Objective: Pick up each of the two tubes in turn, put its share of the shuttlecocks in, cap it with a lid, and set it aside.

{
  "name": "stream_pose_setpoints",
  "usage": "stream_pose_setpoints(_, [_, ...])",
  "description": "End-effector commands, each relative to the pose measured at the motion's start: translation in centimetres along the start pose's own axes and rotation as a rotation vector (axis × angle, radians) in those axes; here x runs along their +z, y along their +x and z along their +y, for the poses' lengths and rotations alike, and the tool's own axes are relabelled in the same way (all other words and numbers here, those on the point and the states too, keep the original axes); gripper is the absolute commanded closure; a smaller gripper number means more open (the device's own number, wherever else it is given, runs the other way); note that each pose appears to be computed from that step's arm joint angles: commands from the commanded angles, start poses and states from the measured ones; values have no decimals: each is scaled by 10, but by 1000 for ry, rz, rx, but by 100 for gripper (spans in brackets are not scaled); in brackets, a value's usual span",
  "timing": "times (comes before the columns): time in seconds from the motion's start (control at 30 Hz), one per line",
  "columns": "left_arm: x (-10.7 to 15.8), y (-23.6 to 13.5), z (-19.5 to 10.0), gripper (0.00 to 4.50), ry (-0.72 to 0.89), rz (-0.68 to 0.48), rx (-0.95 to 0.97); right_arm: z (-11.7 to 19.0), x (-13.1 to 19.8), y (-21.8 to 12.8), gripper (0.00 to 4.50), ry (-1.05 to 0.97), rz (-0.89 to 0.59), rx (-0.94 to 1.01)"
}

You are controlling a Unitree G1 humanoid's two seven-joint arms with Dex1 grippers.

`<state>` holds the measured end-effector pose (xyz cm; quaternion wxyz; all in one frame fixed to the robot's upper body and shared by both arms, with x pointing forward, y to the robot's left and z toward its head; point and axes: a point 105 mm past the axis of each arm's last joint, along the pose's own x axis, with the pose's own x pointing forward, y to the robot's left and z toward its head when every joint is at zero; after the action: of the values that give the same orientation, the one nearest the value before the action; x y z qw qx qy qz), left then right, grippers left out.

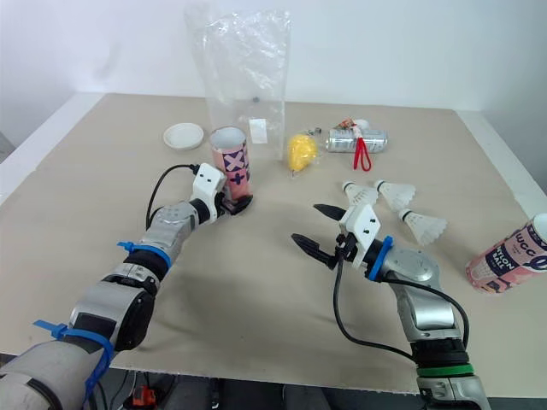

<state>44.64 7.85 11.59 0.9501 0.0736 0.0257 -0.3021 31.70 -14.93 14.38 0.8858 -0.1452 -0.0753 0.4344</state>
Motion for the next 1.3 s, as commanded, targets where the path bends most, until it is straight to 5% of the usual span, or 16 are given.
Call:
stream_pose_setpoints(0.03, [25, 5, 5, 0, 14, -80, 29, 2, 16, 1, 13, -41, -37, 1])
stream_pose_setpoints(0.2, [25, 6, 7, 0, 4, -79, 42, 2, 17, 1, 13, -39, -33, -2])
stream_pose_setpoints(0.4, [22, 5, 7, 174, 0, -76, 48, 1, 17, 1, 0, -42, -27, -3])
stream_pose_setpoints(0.57, [23, 1, 12, 174, 28, -90, 52, 2, 18, -1, 0, -39, -27, -9])
stream_pose_setpoints(0.93, [29, -42, -30, 174, 494, -107, -356, -4, 27, -37, 0, 108, -8, -317])
stream_pose_setpoints(1.1, [26, -80, -69, 174, 547, 34, -688, -5, 21, -53, 0, 180, 28, -505])
stream_pose_setpoints(1.3, [30, -93, -89, 174, 517, 157, -828, -23, 9, -44, 0, 237, 50, -616])
